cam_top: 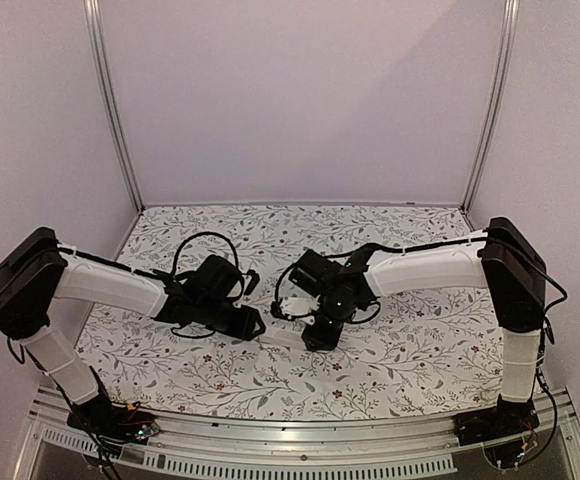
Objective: Load the batteries into the remote control
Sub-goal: Load the battery cover onto the remote control without the battery cover.
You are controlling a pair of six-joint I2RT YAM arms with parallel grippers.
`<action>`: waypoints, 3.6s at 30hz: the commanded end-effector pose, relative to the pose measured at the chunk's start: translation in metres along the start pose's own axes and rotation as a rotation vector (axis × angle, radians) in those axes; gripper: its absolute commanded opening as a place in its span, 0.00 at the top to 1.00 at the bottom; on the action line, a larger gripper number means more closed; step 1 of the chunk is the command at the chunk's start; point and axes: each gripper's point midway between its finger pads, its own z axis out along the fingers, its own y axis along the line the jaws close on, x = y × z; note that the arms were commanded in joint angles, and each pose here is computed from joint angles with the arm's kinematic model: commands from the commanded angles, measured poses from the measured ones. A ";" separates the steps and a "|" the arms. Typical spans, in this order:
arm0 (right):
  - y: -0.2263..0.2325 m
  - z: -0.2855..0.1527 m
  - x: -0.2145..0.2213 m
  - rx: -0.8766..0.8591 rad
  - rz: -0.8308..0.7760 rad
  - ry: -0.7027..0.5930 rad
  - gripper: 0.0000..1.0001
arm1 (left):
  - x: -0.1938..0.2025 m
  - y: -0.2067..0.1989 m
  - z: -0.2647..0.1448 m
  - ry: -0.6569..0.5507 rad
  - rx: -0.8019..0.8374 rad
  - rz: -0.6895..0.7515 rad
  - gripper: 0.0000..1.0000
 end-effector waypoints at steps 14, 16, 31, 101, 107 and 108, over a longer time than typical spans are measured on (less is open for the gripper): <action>0.004 -0.014 0.000 0.055 -0.050 0.004 0.58 | 0.005 0.004 -0.012 -0.009 -0.017 -0.012 0.54; 0.000 -0.014 0.000 0.084 -0.050 0.009 0.61 | 0.005 0.004 -0.013 -0.011 -0.016 -0.012 0.54; 0.002 -0.014 0.004 0.111 -0.071 0.031 0.68 | 0.000 0.003 -0.011 -0.027 -0.007 -0.027 0.55; 0.004 -0.006 0.010 0.085 -0.081 0.071 0.76 | 0.002 -0.011 0.003 0.002 0.019 0.009 0.78; 0.006 -0.002 0.019 0.080 -0.076 0.094 0.77 | 0.005 -0.013 0.006 0.017 0.031 0.015 0.82; 0.006 -0.002 0.021 0.082 -0.076 0.099 0.77 | 0.006 -0.014 0.007 0.018 0.032 0.016 0.83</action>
